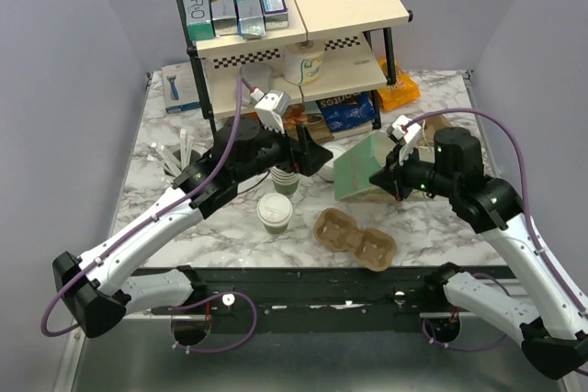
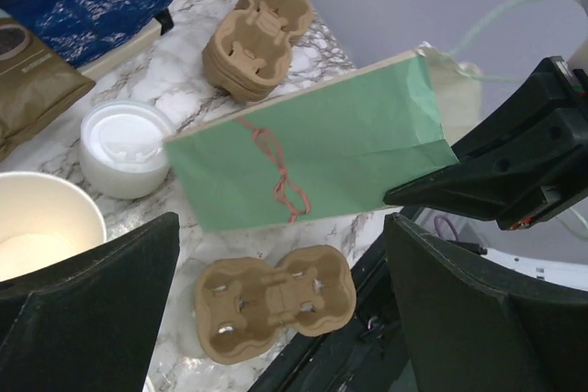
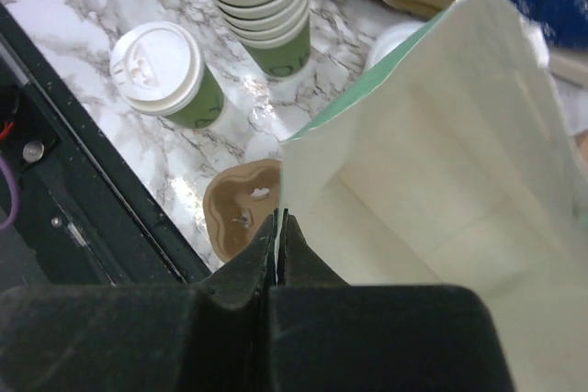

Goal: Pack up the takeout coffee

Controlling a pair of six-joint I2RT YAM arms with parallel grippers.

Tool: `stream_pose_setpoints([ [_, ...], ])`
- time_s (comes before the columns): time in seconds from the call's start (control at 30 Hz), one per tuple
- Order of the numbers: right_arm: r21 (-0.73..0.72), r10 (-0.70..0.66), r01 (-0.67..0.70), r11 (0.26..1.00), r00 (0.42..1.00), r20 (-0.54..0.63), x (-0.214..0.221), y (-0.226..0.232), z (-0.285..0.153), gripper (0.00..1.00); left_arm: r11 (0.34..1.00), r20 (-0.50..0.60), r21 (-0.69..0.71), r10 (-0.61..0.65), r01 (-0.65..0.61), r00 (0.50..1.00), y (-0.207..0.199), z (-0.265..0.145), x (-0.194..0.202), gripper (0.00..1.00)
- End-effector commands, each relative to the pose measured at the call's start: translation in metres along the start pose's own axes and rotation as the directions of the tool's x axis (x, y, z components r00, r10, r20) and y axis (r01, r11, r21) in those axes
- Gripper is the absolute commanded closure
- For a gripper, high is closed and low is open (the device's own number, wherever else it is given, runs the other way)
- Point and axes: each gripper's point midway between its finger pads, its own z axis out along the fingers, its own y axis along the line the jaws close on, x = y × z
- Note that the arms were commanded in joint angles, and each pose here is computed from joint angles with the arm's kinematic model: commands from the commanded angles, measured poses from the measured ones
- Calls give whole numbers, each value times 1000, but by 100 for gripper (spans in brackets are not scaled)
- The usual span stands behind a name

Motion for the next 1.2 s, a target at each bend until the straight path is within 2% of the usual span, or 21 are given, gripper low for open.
stream_pose_setpoints([
  [0.0, -135, -185, 191, 972, 981, 55, -14, 21, -7, 98, 989, 12, 121, 87, -88, 996, -36, 2, -24, 1],
  [0.17, -134, -225, 225, 965, 974, 19, -11, 19, -13, 99, 990, -35, 60, 130, -128, 991, -27, 11, -18, 1],
  [0.37, -224, -239, 236, 946, 971, 14, -1, 33, -12, 99, 979, -12, 142, 148, -145, 989, -46, 15, -29, 1],
  [0.57, -265, -239, 229, 937, 971, -5, 12, 36, -6, 99, 964, -65, 167, 220, -207, 973, -55, 42, -38, 1],
  [0.67, -282, -245, 238, 930, 970, 10, 10, 40, -7, 99, 908, -110, 280, 352, -311, 930, -66, 54, -29, 1],
  [0.77, -286, -243, 236, 929, 970, 9, 10, 40, -7, 99, 875, -149, 314, 429, -369, 891, -72, 64, -27, 1],
  [0.83, -282, -240, 231, 931, 971, 2, 11, 39, -6, 99, 836, -196, 356, 503, -417, 841, -77, 70, -14, 1],
  [1.03, -283, -243, 236, 930, 970, 9, 11, 40, -7, 99, 823, -312, 352, 552, -446, 773, -66, 87, 20, 1],
  [1.13, -283, -244, 237, 929, 970, 12, 10, 41, -8, 99, 826, -332, 344, 552, -446, 765, -61, 88, 27, 4],
  [1.17, -285, -244, 239, 928, 970, 15, 9, 41, -8, 99, 813, -326, 349, 571, -466, 753, -60, 88, 28, 8],
])
